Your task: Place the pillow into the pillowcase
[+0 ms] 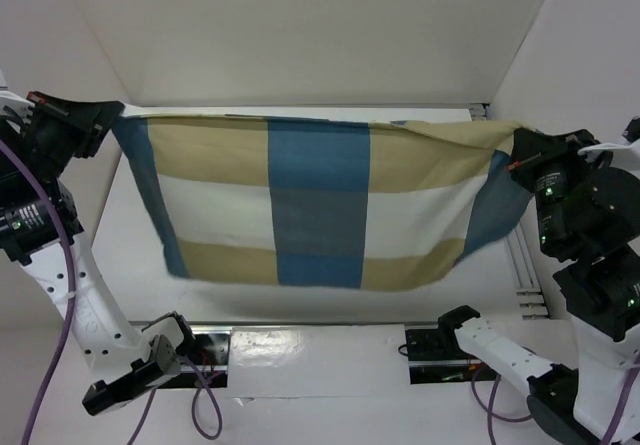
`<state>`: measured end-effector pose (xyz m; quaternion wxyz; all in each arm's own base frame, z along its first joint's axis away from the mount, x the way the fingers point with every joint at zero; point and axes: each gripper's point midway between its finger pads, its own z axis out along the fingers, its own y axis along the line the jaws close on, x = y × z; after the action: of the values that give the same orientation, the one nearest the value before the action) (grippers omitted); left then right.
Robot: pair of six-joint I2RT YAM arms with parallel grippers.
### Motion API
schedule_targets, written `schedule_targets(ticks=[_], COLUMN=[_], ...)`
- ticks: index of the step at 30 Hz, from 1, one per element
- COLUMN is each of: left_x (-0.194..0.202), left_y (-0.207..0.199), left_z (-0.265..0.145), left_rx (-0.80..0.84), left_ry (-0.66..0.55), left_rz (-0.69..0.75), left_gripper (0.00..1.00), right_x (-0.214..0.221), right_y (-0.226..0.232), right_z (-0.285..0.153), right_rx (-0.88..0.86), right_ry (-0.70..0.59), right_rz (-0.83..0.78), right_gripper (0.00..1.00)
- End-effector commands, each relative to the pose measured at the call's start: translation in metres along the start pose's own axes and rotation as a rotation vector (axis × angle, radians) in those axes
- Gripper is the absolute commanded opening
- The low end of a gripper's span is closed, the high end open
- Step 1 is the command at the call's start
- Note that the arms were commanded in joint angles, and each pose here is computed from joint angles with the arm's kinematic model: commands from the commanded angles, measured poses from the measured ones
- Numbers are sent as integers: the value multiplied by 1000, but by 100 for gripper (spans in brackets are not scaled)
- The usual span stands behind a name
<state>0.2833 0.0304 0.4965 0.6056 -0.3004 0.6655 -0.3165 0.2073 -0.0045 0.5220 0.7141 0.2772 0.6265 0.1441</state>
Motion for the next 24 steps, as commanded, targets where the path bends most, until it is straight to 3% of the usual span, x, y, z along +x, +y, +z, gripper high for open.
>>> schedule_targets(ticks=[1, 5, 6, 9, 10, 11, 12, 13, 15, 16, 17, 24], left_x=[-19, 3, 24, 49, 55, 72, 75, 81, 95, 97, 102, 128], left_y=[19, 57, 66, 86, 90, 116, 110, 117, 138, 143, 141, 97], left_z=[14, 53, 69, 119, 133, 160, 175, 187, 206, 207, 204, 145], left_rx=[-38, -69, -80, -107, -108, -165, -161, -171, -249, -264, -260, -155], left_ry=[-65, 3, 60, 121, 143, 208, 224, 258, 350, 373, 397, 440], left_rz=[-11, -48, -51, -22, 4, -12, 11, 43, 50, 64, 101, 239], left_gripper=[0, 0, 0, 0, 0, 0, 12, 51, 72, 74, 79, 79], right_x=[10, 79, 114, 153, 184, 190, 205, 228, 252, 270, 274, 270], right_y=[-33, -24, -27, -19, -22, -17, -21, -37, -51, -49, -60, -77], right_z=[6, 37, 54, 88, 106, 122, 136, 170, 197, 211, 213, 192], right_rx=[184, 190, 221, 232, 264, 268, 273, 276, 233, 189, 214, 198], right_ry=[-26, 81, 129, 139, 174, 150, 176, 264, 380, 463, 497, 500], right_rz=[-75, -138, -197, -255, -339, -339, -369, -382, -352, -304, -310, -296], right_gripper=[0, 0, 0, 0, 0, 3, 39, 61, 88, 98, 100, 100])
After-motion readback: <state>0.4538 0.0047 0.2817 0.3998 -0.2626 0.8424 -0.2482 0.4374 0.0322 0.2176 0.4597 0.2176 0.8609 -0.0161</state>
